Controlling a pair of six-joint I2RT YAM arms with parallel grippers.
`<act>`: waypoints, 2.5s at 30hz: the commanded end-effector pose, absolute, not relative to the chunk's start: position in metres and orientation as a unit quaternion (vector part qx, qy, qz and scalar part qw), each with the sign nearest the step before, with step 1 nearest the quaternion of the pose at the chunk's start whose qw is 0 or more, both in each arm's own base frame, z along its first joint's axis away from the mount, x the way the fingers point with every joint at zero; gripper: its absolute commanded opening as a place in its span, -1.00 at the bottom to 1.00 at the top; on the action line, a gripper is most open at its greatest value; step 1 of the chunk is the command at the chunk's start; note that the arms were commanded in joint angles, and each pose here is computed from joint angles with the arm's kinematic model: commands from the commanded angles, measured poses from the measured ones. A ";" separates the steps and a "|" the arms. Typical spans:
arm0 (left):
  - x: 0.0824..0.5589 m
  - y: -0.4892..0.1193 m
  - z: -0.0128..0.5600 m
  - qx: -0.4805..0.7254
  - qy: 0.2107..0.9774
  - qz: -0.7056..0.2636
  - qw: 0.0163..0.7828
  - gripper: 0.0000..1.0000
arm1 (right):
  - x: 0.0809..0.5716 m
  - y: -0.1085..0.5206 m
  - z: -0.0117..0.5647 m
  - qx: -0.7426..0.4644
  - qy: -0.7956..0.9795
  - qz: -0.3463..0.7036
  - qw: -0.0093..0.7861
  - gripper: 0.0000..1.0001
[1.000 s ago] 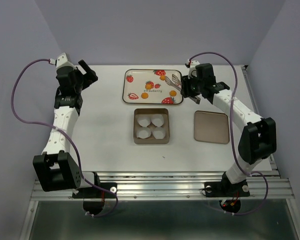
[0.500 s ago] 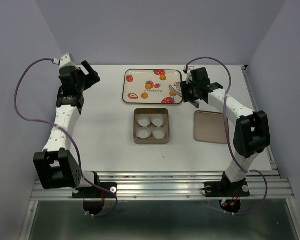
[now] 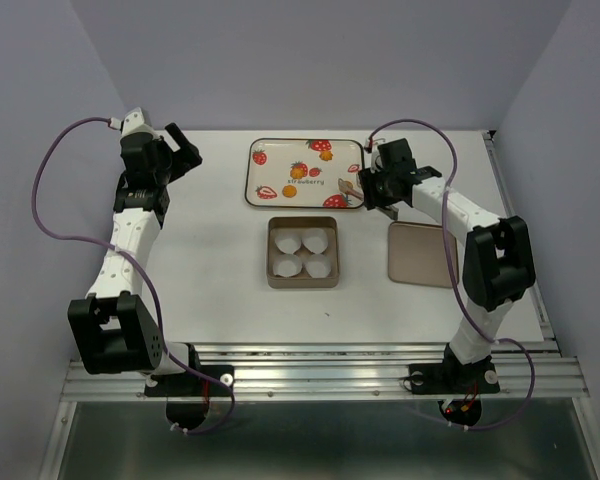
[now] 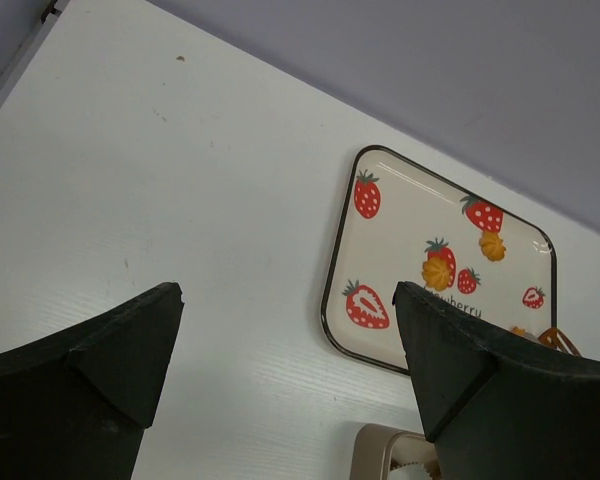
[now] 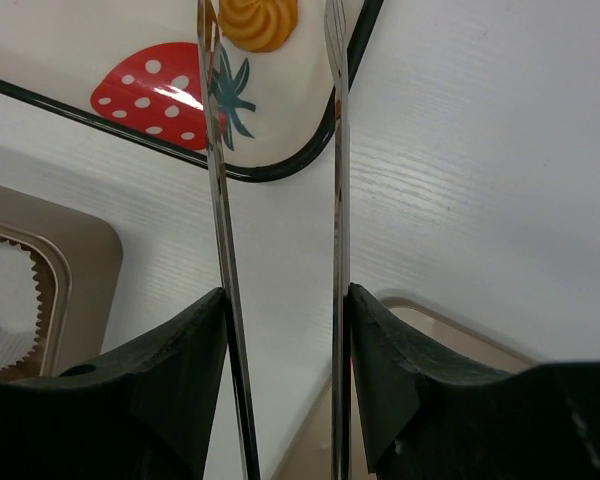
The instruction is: Pack the cookies
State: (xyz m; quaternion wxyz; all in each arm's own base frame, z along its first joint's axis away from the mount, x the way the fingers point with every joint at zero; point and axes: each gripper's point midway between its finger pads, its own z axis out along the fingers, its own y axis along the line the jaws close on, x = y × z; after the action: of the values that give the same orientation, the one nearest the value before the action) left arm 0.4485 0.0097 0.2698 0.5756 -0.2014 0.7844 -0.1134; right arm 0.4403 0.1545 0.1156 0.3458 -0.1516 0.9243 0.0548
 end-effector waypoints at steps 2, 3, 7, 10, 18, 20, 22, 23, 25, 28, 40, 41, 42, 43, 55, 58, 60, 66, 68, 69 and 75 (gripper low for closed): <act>0.452 0.007 0.287 -0.189 0.772 -0.119 0.595 0.98 | 0.453 0.164 0.129 -0.168 0.913 0.058 0.368 0.12; 0.452 0.007 0.288 -0.189 0.772 -0.119 0.595 0.98 | 0.453 0.164 0.128 -0.169 0.913 0.058 0.367 0.12; 0.452 0.007 0.288 -0.192 0.772 -0.118 0.594 0.98 | 0.451 0.173 0.125 -0.187 0.912 0.057 0.361 0.12; 0.452 0.008 0.288 -0.193 0.772 -0.117 0.594 0.98 | 0.452 0.172 0.125 -0.188 0.912 0.043 0.362 0.04; 0.453 0.006 0.286 -0.197 0.773 -0.124 0.590 0.98 | 0.452 0.171 0.134 -0.173 0.912 0.044 0.370 -0.19; 0.453 0.005 0.286 -0.196 0.773 -0.127 0.589 0.98 | 0.452 0.170 0.139 -0.169 0.910 0.043 0.375 -0.21; 0.453 0.004 0.284 -0.197 0.774 -0.129 0.588 0.98 | 0.452 0.169 0.147 -0.165 0.907 0.042 0.384 -0.24; 0.453 0.004 0.284 -0.196 0.774 -0.130 0.587 0.98 | 0.453 0.169 0.150 -0.164 0.906 0.043 0.388 -0.25; 0.453 0.002 0.285 -0.193 0.774 -0.134 0.588 0.98 | 0.452 0.169 0.166 -0.161 0.898 0.048 0.407 -0.28; 0.454 -0.002 0.284 -0.195 0.770 -0.149 0.589 0.98 | 0.451 0.170 0.186 -0.153 0.883 0.060 0.441 -0.30; 0.459 -0.055 0.268 -0.153 0.789 -0.174 0.568 0.98 | 0.389 0.217 0.226 -0.216 0.845 0.136 0.470 -0.30; 0.459 -0.062 0.268 -0.150 0.790 -0.177 0.567 0.98 | 0.380 0.221 0.225 -0.225 0.844 0.143 0.466 -0.30; 0.459 -0.066 0.267 -0.148 0.791 -0.181 0.565 0.98 | 0.370 0.233 0.226 -0.239 0.839 0.152 0.464 -0.29; 0.459 -0.075 0.267 -0.140 0.793 -0.187 0.562 0.98 | 0.360 0.236 0.228 -0.247 0.837 0.157 0.463 -0.30; 0.451 -0.111 0.253 -0.114 0.808 -0.203 0.541 0.98 | 0.291 0.255 0.198 -0.307 0.855 0.137 0.395 -0.29; 0.448 -0.110 0.251 -0.120 0.811 -0.190 0.540 0.98 | 0.290 0.251 0.190 -0.291 0.867 0.128 0.383 -0.28; 0.446 -0.108 0.251 -0.129 0.811 -0.182 0.541 0.98 | 0.291 0.246 0.187 -0.284 0.872 0.118 0.382 -0.28; 0.442 -0.103 0.260 -0.136 0.804 -0.174 0.552 0.98 | 0.282 0.243 0.173 -0.292 0.881 0.109 0.356 -0.28; 0.442 -0.103 0.259 -0.134 0.805 -0.173 0.551 0.98 | 0.279 0.241 0.169 -0.296 0.883 0.107 0.349 -0.28; 0.442 -0.103 0.260 -0.133 0.805 -0.172 0.552 0.98 | 0.279 0.240 0.166 -0.297 0.884 0.104 0.345 -0.28; 0.441 -0.103 0.263 -0.131 0.804 -0.170 0.555 0.98 | 0.281 0.239 0.160 -0.299 0.888 0.094 0.338 -0.27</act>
State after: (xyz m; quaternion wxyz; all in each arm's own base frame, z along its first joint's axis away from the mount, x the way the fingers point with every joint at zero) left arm 0.4462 -0.1047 0.2341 0.5235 -0.1344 0.8246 -0.1673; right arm 0.2787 0.2362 0.1596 0.3328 -0.2979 0.8892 0.0989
